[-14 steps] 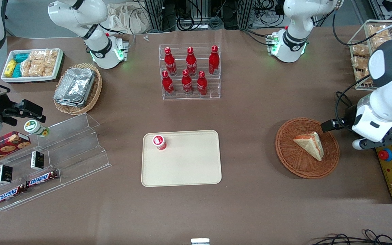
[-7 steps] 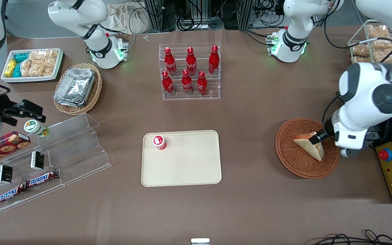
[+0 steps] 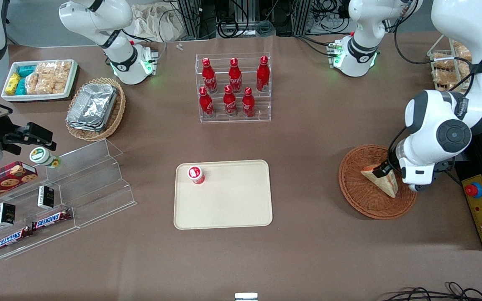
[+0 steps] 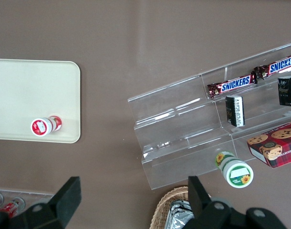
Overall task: Place sandwich from basket to tray
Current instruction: 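Close the left gripper on the wrapped sandwich's edge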
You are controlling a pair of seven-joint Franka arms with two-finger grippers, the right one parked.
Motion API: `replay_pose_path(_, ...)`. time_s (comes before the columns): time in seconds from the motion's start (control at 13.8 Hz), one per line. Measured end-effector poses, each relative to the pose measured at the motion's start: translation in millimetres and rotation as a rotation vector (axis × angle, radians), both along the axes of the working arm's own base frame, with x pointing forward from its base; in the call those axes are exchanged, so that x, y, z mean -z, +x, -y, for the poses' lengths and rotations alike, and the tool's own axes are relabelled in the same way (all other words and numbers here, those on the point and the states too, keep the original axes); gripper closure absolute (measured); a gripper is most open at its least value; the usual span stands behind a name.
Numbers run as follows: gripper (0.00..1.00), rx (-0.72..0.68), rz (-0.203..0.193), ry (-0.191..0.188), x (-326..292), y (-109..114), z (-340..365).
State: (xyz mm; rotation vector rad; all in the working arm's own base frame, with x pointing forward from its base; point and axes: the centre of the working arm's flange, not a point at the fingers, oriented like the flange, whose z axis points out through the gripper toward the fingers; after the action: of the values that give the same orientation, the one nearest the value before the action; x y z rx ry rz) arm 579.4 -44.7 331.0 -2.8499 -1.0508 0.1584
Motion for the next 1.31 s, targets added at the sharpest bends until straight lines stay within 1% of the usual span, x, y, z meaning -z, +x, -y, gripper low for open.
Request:
replay_pose_path(0.58, 0.01, -0.030, 0.068, -0.017, 40.8, -15.1, -20.6)
replay_pose_path(1.16, 0.01, -0.049, 0.078, -0.032, 69.2, -15.7, -31.1)
replay_pose_path(1.31, 0.04, -0.049, 0.075, -0.038, 80.0, -15.4, -30.4)
